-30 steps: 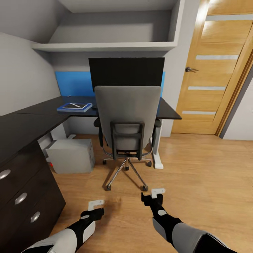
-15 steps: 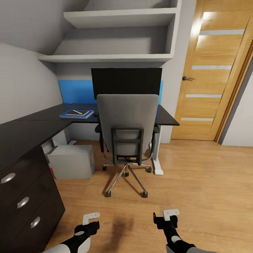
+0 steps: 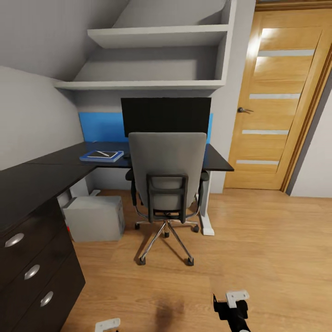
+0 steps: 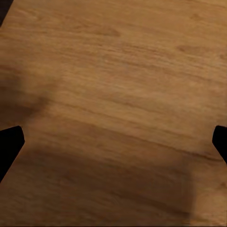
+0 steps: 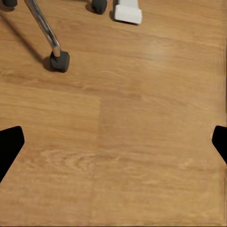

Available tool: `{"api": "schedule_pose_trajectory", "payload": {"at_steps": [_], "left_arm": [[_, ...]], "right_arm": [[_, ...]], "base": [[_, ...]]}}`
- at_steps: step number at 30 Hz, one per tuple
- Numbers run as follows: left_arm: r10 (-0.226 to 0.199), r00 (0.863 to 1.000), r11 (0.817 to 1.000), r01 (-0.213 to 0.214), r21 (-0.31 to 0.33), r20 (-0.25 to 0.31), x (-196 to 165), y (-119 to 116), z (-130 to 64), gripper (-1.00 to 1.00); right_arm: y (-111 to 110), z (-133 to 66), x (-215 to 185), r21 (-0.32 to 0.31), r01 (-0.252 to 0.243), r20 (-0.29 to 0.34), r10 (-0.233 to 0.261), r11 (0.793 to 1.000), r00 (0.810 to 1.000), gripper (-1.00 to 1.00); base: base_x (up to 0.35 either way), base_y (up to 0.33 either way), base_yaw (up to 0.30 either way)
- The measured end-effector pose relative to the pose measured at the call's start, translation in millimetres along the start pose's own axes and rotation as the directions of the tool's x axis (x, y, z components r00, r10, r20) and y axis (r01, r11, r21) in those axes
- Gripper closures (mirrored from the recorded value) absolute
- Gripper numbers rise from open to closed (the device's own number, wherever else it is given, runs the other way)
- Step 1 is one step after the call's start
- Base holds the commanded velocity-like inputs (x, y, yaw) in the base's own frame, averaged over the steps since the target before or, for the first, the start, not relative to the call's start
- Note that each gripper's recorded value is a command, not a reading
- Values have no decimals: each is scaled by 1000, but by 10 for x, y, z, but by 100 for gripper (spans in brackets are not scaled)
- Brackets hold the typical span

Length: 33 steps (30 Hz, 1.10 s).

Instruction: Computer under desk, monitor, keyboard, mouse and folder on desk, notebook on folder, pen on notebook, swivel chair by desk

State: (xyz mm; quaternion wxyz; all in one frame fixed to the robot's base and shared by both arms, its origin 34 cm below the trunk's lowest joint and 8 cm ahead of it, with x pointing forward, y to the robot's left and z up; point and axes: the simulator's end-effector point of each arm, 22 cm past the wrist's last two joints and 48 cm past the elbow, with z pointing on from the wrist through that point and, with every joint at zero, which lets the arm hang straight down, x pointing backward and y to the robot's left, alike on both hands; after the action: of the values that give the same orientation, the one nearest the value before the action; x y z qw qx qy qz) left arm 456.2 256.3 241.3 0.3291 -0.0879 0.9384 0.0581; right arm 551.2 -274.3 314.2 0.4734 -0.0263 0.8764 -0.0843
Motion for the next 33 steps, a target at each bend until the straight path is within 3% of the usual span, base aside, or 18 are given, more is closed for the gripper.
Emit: {"api": "schedule_pose_trajectory", "payload": {"at_steps": [12,33], "left_arm": [[8,1000,1000,-8,-8,-20,-73,107,-185,-100],[13,999,1000,-14,-10,-40,-399,108,-481,-100]], "right_arm": [[19,-360,360,-20,13,-88,-15,1000,996,-100],[-54,-571,27,-22,14,-104,-17,1000,994,-100]], "base": [[0,0,0],[0,0,0]]}}
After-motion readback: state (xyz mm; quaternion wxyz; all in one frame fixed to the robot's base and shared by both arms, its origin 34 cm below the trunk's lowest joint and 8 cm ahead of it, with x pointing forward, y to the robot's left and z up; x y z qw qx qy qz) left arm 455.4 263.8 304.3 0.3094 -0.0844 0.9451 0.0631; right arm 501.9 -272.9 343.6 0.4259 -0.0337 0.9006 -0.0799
